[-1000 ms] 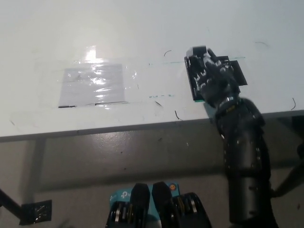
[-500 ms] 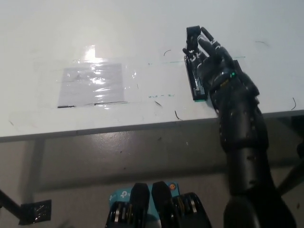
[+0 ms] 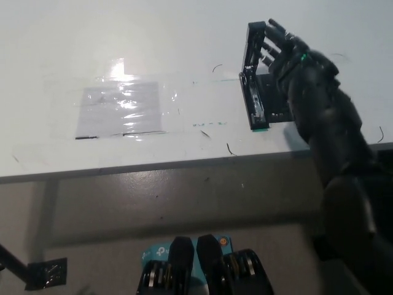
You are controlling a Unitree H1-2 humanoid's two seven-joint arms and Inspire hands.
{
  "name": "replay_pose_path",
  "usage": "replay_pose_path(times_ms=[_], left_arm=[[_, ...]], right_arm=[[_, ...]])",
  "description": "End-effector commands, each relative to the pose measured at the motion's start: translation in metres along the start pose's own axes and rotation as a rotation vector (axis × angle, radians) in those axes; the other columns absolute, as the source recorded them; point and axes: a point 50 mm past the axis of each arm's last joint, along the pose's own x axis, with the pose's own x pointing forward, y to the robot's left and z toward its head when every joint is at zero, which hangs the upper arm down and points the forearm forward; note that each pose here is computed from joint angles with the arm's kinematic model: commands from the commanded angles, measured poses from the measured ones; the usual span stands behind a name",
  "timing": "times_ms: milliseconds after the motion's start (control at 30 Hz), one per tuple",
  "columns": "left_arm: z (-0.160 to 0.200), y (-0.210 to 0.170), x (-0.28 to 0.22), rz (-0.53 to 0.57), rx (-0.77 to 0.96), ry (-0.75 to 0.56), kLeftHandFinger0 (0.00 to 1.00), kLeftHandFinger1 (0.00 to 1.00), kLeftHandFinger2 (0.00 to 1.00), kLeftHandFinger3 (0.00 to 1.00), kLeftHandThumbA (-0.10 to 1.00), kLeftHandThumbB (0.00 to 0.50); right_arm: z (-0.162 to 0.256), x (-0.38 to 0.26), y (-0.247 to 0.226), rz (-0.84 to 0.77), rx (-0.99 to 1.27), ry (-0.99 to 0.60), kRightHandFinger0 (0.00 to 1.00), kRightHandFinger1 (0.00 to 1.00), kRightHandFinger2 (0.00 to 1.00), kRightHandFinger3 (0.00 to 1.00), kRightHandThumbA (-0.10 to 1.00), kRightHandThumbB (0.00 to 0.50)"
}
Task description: A stapler is kept infront of the robot on the black mark on the desk and the robot uses its right hand to lift the top of the stapler to open it
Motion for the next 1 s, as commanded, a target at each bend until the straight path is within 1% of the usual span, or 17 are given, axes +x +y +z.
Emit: replay_pose_path(times_ms=[0, 33, 67, 200, 233, 333, 433, 500, 567, 667, 700, 767, 800, 867, 900, 933, 967], left_arm=[[0.005, 0.004, -0.005, 0.024, 0.014, -0.021, 0.6, 0.63, 0.74, 0.88, 0.31, 0.087], [0.004, 0.005, -0.004, 0.02, 0.022, -0.023, 0.6, 0.64, 0.75, 0.89, 0.34, 0.119], [0.003, 0.005, -0.004, 0.019, 0.022, -0.021, 0.6, 0.65, 0.76, 0.88, 0.36, 0.125], [0.004, 0.004, -0.006, 0.015, 0.019, -0.018, 0.62, 0.66, 0.78, 0.88, 0.34, 0.108], [0.005, 0.004, -0.005, 0.016, 0.016, -0.018, 0.61, 0.65, 0.76, 0.87, 0.34, 0.106], [0.006, 0.004, -0.004, 0.014, 0.021, -0.03, 0.6, 0.63, 0.74, 0.89, 0.33, 0.103], [0.005, 0.003, -0.002, 0.012, 0.016, -0.027, 0.61, 0.63, 0.74, 0.91, 0.34, 0.109], [0.005, 0.004, -0.002, 0.011, 0.019, -0.029, 0.61, 0.63, 0.75, 0.9, 0.33, 0.094], [0.006, 0.003, -0.002, 0.012, 0.015, -0.031, 0.59, 0.62, 0.76, 0.89, 0.32, 0.086], [0.005, 0.005, -0.003, 0.016, 0.01, -0.029, 0.59, 0.62, 0.76, 0.9, 0.3, 0.091], [0.004, 0.005, -0.003, 0.012, 0.016, -0.03, 0.59, 0.62, 0.76, 0.9, 0.31, 0.097], [0.004, 0.004, -0.004, 0.012, 0.009, -0.033, 0.58, 0.62, 0.74, 0.88, 0.31, 0.106], [0.004, 0.004, -0.004, 0.014, 0.007, -0.032, 0.58, 0.62, 0.74, 0.88, 0.31, 0.106], [0.004, 0.005, -0.004, 0.02, 0.009, -0.028, 0.58, 0.63, 0.75, 0.88, 0.31, 0.083], [0.004, 0.005, -0.004, 0.019, 0.009, -0.029, 0.59, 0.63, 0.76, 0.89, 0.31, 0.084], [0.005, 0.005, -0.005, 0.021, 0.013, -0.027, 0.59, 0.63, 0.75, 0.89, 0.31, 0.085], [0.005, 0.005, -0.004, 0.023, 0.012, -0.028, 0.59, 0.62, 0.74, 0.89, 0.31, 0.086]], right_arm=[[0.08, -0.024, 0.067, 0.166, -0.052, -0.293, 0.26, 0.31, 0.44, 0.66, 0.35, 0.0], [0.082, -0.025, 0.069, 0.156, -0.072, -0.301, 0.27, 0.31, 0.43, 0.65, 0.36, 0.0], [0.081, -0.025, 0.069, 0.15, -0.074, -0.303, 0.26, 0.31, 0.43, 0.64, 0.36, 0.0], [0.082, -0.026, 0.073, 0.124, -0.088, -0.304, 0.24, 0.29, 0.41, 0.63, 0.34, 0.0], [0.082, -0.027, 0.076, 0.129, -0.087, -0.304, 0.26, 0.32, 0.44, 0.65, 0.33, 0.0], [0.082, -0.03, 0.085, 0.141, -0.076, -0.304, 0.25, 0.3, 0.44, 0.64, 0.32, 0.0], [0.079, -0.032, 0.09, 0.148, -0.078, -0.304, 0.21, 0.26, 0.4, 0.6, 0.34, 0.0], [0.071, -0.033, 0.093, 0.155, -0.084, -0.3, 0.19, 0.25, 0.39, 0.61, 0.35, 0.0], [0.064, -0.031, 0.091, 0.159, -0.107, -0.298, 0.2, 0.28, 0.4, 0.6, 0.36, 0.0], [0.057, -0.028, 0.087, 0.154, -0.121, -0.29, 0.18, 0.27, 0.39, 0.63, 0.35, 0.0], [0.056, -0.026, 0.083, 0.152, -0.121, -0.287, 0.2, 0.28, 0.41, 0.63, 0.34, 0.0], [0.052, -0.021, 0.07, 0.138, -0.118, -0.282, 0.19, 0.24, 0.38, 0.65, 0.33, 0.0], [0.052, -0.021, 0.07, 0.139, -0.119, -0.282, 0.18, 0.23, 0.37, 0.65, 0.33, 0.0], [0.048, -0.018, 0.063, 0.145, -0.118, -0.276, 0.17, 0.22, 0.37, 0.67, 0.33, 0.0], [0.048, -0.017, 0.062, 0.146, -0.116, -0.275, 0.18, 0.23, 0.37, 0.68, 0.34, 0.0], [0.04, -0.013, 0.048, 0.181, -0.105, -0.267, 0.23, 0.29, 0.43, 0.7, 0.34, 0.0], [0.039, -0.013, 0.047, 0.188, -0.104, -0.265, 0.24, 0.3, 0.45, 0.71, 0.34, 0.0]])
